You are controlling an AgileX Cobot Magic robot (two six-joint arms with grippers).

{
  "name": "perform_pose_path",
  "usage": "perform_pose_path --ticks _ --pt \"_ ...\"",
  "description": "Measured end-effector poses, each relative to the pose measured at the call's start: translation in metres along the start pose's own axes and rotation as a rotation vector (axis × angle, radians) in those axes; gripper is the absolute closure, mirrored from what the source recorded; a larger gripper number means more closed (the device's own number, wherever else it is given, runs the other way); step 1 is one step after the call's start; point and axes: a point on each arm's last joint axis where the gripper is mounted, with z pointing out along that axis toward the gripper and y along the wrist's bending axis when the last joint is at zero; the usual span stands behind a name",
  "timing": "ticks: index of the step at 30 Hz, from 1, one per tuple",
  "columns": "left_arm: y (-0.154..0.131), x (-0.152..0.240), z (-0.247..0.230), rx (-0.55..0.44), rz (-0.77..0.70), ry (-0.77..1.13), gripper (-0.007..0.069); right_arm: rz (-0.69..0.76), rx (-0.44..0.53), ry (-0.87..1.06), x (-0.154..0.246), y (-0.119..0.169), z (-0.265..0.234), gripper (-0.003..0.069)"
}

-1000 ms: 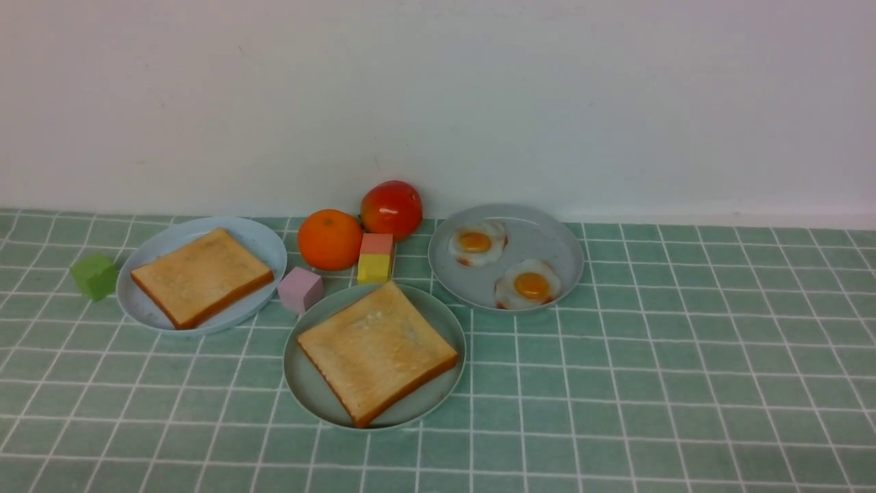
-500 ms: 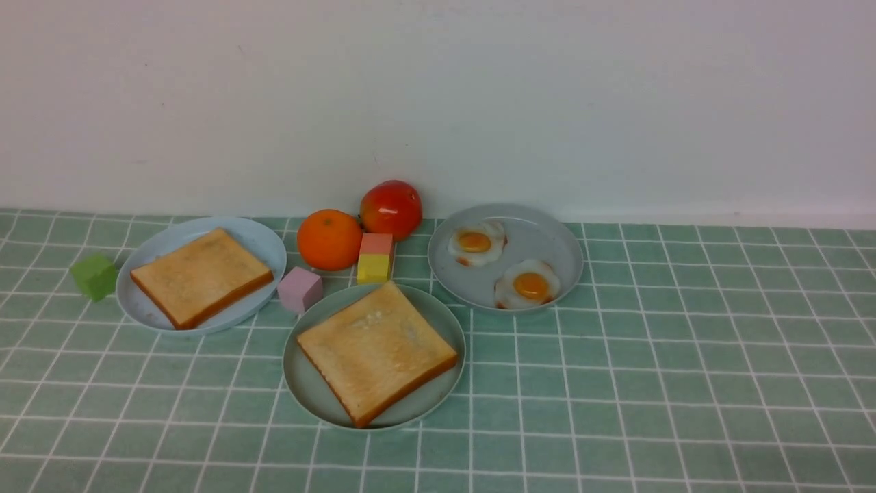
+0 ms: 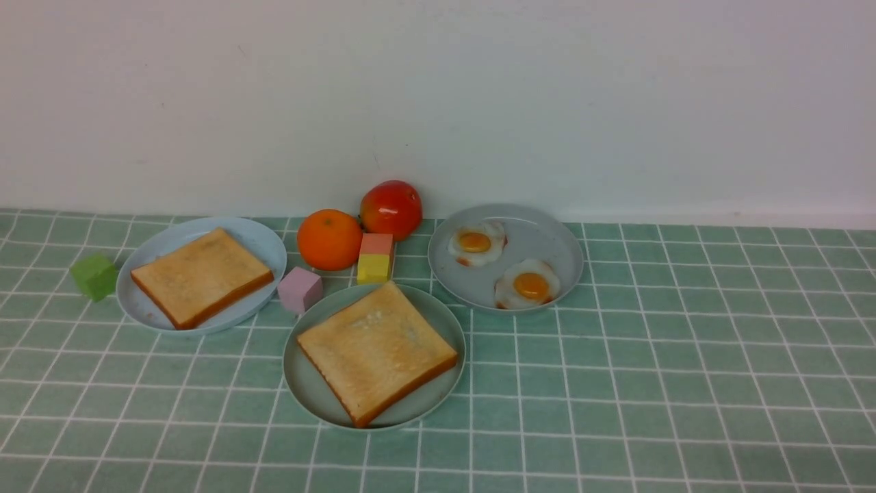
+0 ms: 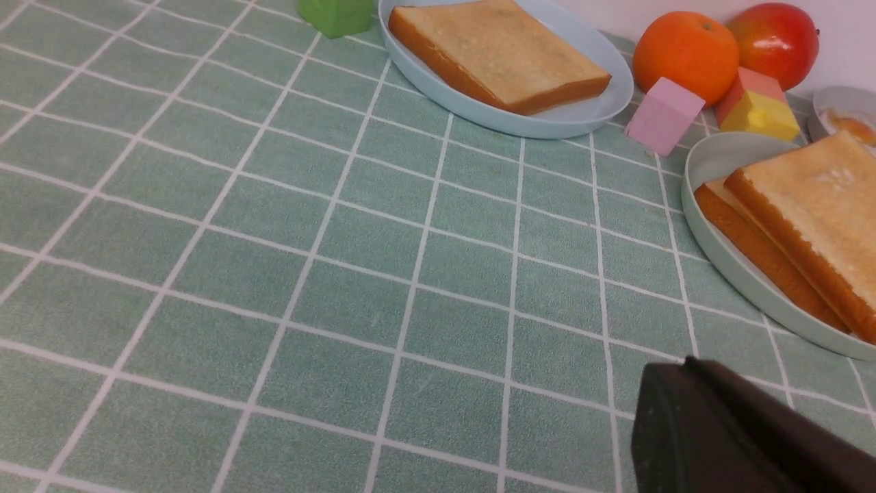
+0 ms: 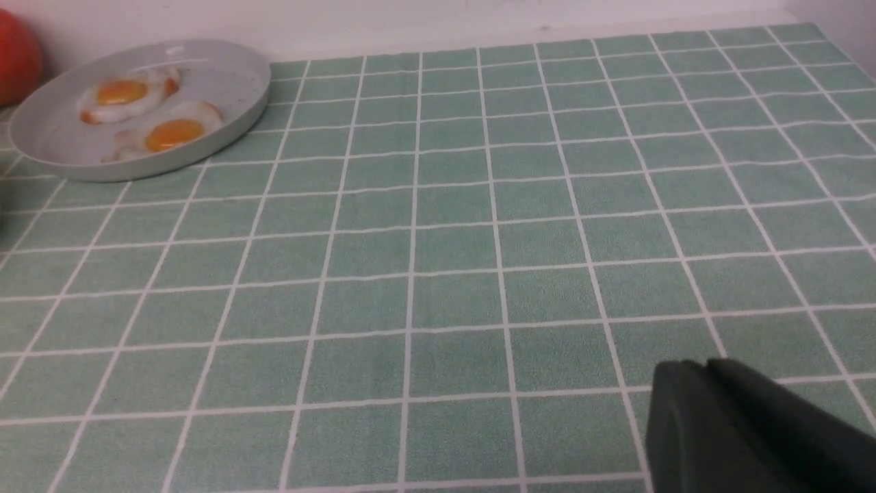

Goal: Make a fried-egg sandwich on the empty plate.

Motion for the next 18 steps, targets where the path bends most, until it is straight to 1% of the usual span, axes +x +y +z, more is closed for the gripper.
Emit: perform_pose_path --ticks 18 --pt "0.0 0.0 0.0 0.0 0.0 0.0 0.0638 0.0 0.0 0.0 0.0 0.0 0.0 0.0582"
